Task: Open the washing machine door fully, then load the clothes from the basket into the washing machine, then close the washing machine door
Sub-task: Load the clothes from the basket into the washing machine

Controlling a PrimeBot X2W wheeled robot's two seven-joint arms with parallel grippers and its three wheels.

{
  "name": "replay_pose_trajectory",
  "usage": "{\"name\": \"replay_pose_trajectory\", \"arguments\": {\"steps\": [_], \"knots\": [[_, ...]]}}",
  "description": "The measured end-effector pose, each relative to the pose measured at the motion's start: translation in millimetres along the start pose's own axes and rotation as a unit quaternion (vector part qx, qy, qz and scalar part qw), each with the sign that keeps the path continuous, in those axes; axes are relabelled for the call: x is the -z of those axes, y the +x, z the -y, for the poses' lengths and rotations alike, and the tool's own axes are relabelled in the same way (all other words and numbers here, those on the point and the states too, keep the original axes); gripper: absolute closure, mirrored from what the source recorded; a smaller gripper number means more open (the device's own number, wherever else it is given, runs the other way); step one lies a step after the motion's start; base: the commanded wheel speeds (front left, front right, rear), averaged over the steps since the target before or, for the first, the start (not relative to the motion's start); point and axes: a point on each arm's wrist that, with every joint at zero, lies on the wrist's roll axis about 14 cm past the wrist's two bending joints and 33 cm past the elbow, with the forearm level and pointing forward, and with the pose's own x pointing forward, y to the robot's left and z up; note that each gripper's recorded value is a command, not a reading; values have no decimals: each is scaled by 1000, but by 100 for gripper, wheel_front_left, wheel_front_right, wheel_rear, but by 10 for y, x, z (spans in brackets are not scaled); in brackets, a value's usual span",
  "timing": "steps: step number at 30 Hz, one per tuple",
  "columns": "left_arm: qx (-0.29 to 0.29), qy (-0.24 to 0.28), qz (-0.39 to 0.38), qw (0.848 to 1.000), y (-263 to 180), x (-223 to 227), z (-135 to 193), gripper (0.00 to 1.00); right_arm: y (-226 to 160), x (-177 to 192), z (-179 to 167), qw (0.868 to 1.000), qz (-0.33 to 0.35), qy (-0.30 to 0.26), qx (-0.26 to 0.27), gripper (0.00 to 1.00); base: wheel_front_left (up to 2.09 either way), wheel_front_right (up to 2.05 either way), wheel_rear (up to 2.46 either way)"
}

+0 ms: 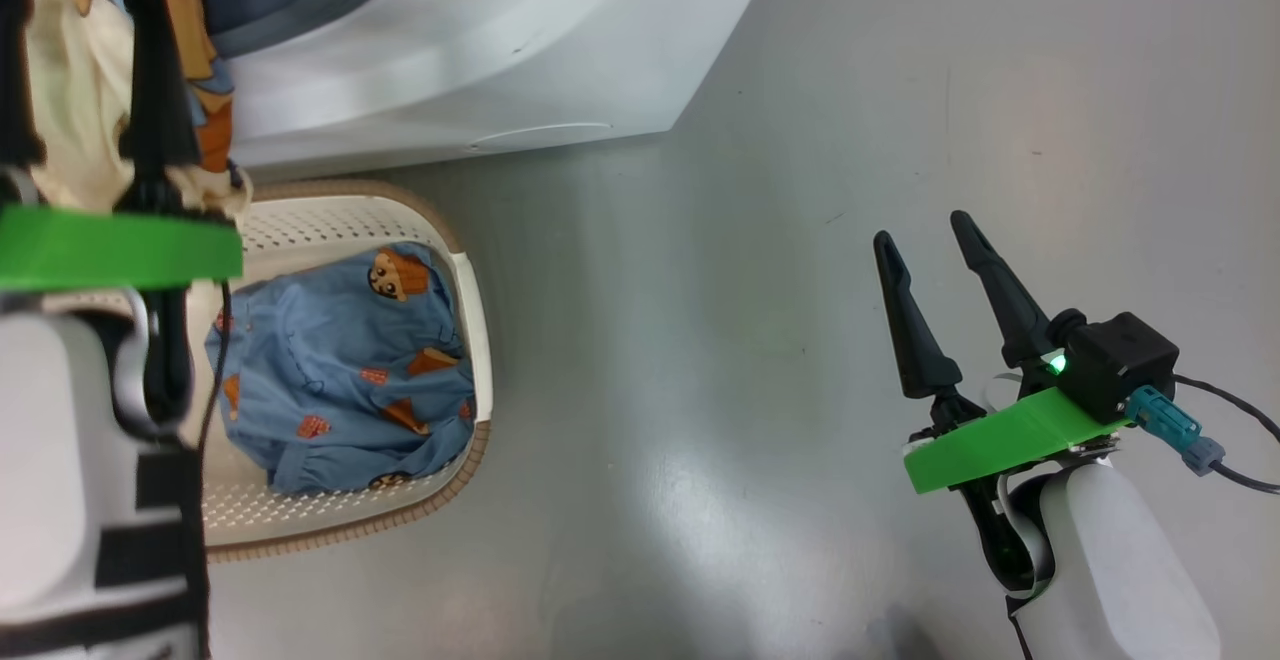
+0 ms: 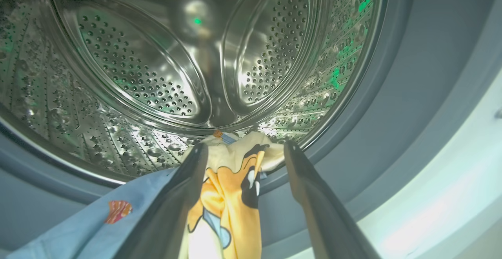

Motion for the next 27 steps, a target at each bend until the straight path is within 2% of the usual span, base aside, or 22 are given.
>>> {"name": "replay_pose_trajectory", "arguments": {"steps": [11, 27], "knots": [[-54, 0, -32, 998, -530, 150, -226, 0, 15, -17, -50, 1000, 2, -4, -9, 0, 0, 0, 0], [-107, 15, -127, 986, -1244, 576, -467, 0, 19, -8, -81, 1000, 1, -4, -14, 0, 0, 0, 0]]}}
